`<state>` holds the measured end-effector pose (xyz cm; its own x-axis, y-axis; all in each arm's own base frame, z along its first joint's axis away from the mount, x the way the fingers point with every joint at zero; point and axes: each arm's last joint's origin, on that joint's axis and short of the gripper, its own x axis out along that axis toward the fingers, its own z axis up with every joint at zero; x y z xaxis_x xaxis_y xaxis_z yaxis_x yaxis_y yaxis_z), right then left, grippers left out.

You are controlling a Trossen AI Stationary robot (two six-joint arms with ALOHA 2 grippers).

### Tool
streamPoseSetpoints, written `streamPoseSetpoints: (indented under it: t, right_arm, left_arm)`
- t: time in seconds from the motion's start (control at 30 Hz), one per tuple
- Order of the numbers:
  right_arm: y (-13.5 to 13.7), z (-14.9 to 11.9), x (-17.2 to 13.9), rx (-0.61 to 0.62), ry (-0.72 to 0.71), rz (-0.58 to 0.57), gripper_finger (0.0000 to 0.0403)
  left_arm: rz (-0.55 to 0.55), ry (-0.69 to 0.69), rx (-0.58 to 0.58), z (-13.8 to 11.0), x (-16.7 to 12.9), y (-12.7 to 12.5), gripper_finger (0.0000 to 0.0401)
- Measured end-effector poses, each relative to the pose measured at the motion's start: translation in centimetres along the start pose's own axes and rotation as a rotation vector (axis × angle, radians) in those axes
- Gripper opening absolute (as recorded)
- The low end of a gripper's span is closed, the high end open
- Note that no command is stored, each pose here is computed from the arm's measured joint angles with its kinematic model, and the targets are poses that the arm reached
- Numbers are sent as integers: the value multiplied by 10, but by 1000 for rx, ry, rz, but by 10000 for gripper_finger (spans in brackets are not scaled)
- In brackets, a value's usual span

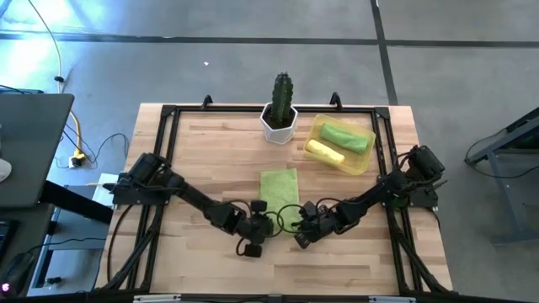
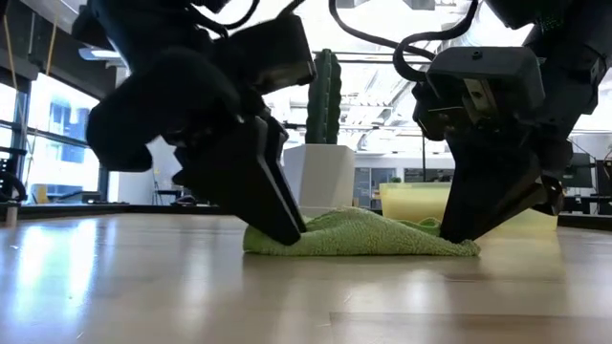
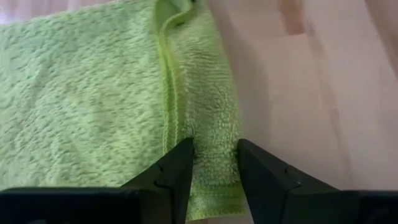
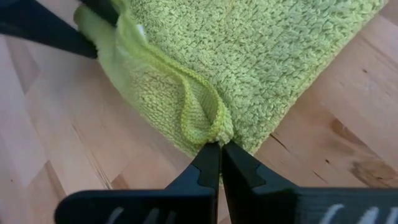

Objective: Roll microfiber towels into tight, uniform cylinder then place into a basket
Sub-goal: Roll the light green towel

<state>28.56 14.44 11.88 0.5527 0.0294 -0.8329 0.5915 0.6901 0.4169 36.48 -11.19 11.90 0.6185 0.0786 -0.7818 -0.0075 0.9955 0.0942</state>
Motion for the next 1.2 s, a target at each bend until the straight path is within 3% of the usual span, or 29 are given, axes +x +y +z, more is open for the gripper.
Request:
streamPoseSetpoints:
  t: [0.27,0.47,0.67,0.8,0.9,1.03,1.2]
  right_arm:
    - [1,1,-2,-114,5,15,8]
    - [9,9,-21,-235,31,28,77]
    - [31,15,-50,-542,68,137,131]
    - [51,1,-61,-850,-14,254,134]
    - [57,-12,-64,-1039,-85,248,130]
    - [57,-21,-59,-1087,-163,146,129]
    - [53,-29,-38,-1108,-121,103,129]
  left_arm:
    - [-45,70,-112,-7,3,9,120]
    - [-58,66,-135,-7,3,7,120]
    - [-76,71,-205,-7,3,4,120]
    - [-92,77,-272,-7,3,4,120]
    - [-115,71,-314,-6,3,3,120]
    - [-124,63,-355,-6,3,1,120]
    - [-126,60,-398,-6,3,0,120]
